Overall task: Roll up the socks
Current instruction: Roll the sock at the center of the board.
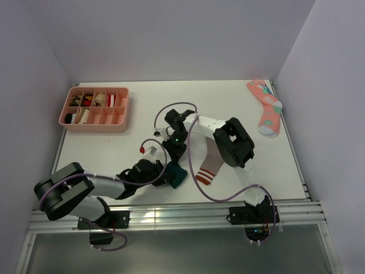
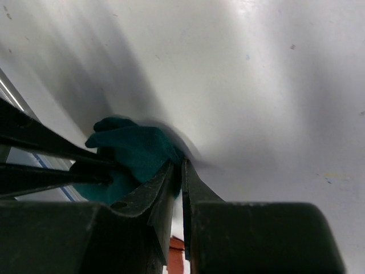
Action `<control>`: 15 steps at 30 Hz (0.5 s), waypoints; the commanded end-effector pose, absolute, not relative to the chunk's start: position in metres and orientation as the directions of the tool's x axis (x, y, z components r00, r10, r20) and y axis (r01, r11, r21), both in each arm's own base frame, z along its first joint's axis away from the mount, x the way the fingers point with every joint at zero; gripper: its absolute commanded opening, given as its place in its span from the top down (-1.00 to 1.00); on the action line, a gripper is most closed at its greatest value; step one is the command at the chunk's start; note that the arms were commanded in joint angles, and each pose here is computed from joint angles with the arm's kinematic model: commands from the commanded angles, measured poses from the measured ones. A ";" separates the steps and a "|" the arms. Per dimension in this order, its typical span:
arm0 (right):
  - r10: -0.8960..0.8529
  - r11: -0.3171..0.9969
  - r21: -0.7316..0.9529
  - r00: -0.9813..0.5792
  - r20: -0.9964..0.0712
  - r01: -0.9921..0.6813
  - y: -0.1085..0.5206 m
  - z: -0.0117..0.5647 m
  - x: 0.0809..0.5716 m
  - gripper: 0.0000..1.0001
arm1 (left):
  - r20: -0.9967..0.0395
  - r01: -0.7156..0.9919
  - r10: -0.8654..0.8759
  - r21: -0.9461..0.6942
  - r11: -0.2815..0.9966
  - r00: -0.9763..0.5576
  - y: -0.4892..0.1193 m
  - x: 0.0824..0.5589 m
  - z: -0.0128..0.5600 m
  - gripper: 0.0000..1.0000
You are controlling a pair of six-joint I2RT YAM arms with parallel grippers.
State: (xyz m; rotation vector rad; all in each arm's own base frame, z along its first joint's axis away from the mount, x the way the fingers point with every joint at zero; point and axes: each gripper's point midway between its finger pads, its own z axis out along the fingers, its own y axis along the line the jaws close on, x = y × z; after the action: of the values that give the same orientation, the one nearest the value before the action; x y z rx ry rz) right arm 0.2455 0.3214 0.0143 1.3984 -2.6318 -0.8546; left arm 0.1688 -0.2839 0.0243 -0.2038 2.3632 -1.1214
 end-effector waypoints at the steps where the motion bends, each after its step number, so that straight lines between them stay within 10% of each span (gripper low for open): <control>1: -0.748 0.457 0.340 -0.562 -0.354 -0.822 0.321 0.028 0.299 0.68 | -0.252 0.050 -0.121 -0.579 0.814 -0.960 -0.240 0.119 -0.041 0.99; 15: -0.680 0.486 0.340 -0.593 -0.432 -0.805 0.304 0.059 0.318 -0.04 | -0.113 0.003 -0.067 -0.531 0.847 -0.991 -0.238 0.122 -0.054 0.99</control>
State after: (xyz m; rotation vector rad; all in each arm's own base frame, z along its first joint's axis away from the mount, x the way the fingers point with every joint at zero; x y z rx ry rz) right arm 0.2966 0.3084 0.0269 1.4190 -2.8154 -0.8464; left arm 0.1729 -0.2991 0.0166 -0.0680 2.5362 -1.2057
